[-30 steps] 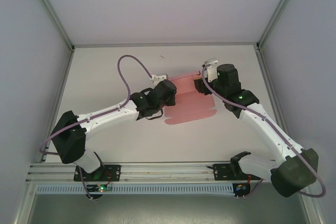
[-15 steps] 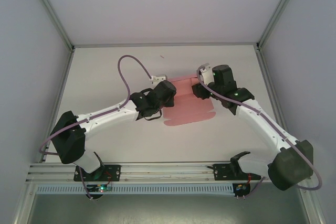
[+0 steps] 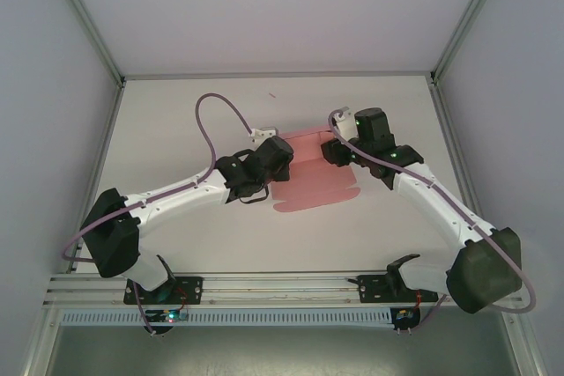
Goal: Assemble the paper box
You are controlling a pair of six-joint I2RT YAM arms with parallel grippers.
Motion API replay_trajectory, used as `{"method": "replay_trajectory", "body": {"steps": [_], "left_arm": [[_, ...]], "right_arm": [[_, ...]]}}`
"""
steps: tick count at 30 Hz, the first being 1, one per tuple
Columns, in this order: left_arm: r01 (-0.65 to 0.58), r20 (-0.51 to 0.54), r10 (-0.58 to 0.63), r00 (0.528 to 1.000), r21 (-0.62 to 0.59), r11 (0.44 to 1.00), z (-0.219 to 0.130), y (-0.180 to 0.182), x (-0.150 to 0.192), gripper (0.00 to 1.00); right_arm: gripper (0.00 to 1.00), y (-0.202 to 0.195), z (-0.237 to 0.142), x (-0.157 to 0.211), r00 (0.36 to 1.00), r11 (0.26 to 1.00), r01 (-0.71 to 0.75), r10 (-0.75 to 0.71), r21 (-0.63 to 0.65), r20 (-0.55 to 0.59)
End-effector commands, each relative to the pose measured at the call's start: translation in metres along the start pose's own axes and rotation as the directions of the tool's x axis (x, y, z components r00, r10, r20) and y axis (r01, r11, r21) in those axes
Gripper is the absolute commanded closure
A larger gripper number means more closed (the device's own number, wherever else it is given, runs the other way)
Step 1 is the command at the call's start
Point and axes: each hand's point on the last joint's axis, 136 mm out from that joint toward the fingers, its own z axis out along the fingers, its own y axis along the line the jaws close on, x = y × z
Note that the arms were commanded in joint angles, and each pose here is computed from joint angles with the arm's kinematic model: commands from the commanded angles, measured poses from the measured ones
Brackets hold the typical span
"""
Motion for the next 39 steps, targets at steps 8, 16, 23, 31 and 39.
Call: {"method": "replay_trajectory", "body": {"steps": [8, 16, 23, 31, 39], "left_arm": [[0.016, 0.037, -0.021, 0.999, 0.135, 0.991, -0.018, -0.025, -0.012, 1.0], [0.02, 0.028, -0.025, 0.999, 0.169, 0.985, -0.022, -0.033, -0.013, 1.0], [0.035, 0.022, -0.039, 0.999, 0.164, 0.986, -0.022, -0.033, -0.014, 1.0], [0.041, 0.029, -0.047, 0.998, 0.157, 0.987, -0.027, -0.031, -0.016, 1.0], [0.044, 0.044, -0.052, 0.998, 0.159, 0.986, -0.034, -0.031, -0.02, 1.0]], "right_arm": [[0.73, -0.019, 0.004, -0.008, 0.999, 0.994, -0.045, 0.041, 0.1, 0.034], [1.0, -0.07, -0.004, -0.006, 0.999, 0.84, 0.04, -0.05, 0.541, 0.004], [1.0, -0.128, -0.047, -0.005, 0.996, 0.412, 0.085, -0.024, 0.907, -0.083], [1.0, -0.144, -0.074, -0.017, 0.98, 0.1, 0.201, -0.011, 0.974, -0.201], [1.0, -0.155, -0.081, -0.025, 0.971, -0.026, 0.236, -0.041, 0.971, -0.237]]}}
